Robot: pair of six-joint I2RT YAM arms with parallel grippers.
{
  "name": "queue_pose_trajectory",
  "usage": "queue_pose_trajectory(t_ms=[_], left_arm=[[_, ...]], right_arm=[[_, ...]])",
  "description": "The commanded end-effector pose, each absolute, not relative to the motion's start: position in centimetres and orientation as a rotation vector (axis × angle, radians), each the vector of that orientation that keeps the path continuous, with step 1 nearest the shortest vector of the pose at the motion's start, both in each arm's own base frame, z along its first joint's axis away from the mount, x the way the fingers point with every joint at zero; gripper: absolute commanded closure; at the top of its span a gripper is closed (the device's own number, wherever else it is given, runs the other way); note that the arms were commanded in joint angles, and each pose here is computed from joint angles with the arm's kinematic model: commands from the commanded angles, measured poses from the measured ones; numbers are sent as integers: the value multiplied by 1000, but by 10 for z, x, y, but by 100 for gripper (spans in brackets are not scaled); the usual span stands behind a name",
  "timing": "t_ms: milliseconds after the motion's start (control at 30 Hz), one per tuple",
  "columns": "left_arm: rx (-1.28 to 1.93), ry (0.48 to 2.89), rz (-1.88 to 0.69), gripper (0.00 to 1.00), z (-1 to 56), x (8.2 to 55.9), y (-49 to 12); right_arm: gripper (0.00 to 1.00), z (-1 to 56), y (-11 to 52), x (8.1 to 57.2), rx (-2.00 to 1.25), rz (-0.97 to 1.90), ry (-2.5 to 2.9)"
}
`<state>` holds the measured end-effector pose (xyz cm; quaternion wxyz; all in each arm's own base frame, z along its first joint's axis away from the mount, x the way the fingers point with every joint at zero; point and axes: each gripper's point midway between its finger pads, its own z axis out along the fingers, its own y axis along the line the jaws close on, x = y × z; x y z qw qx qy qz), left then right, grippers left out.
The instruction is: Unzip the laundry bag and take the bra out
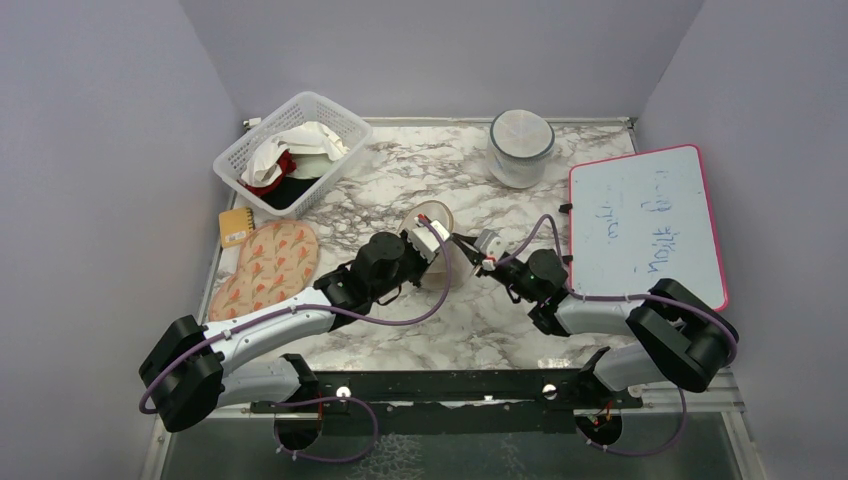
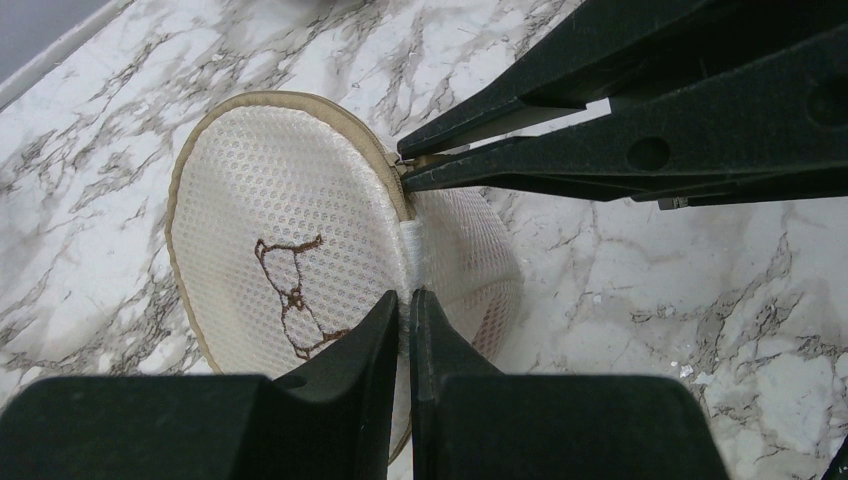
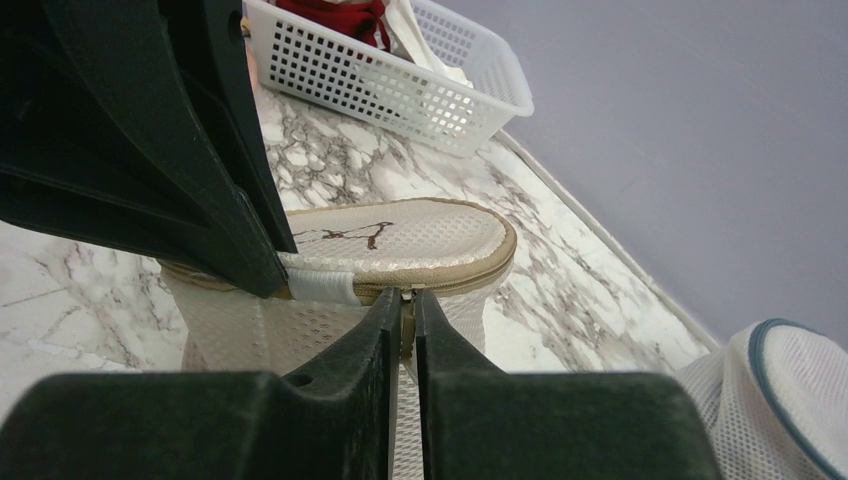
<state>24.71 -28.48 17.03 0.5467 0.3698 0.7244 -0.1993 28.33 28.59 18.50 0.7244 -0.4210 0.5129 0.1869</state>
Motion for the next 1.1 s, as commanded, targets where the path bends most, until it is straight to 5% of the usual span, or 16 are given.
queue_pose_trajectory(t_ms=[0, 867, 1067], left_arm=[[888, 1704, -505, 100, 171, 243, -287], [1045, 1598, -440, 100, 166, 233, -278], [1026, 1616, -400, 100, 165, 238, -273]], right_arm=[[98, 197, 282, 294, -865, 377, 1141], [98, 189, 244, 352, -831, 281, 1319], [98, 193, 263, 331, -966, 397, 1296]])
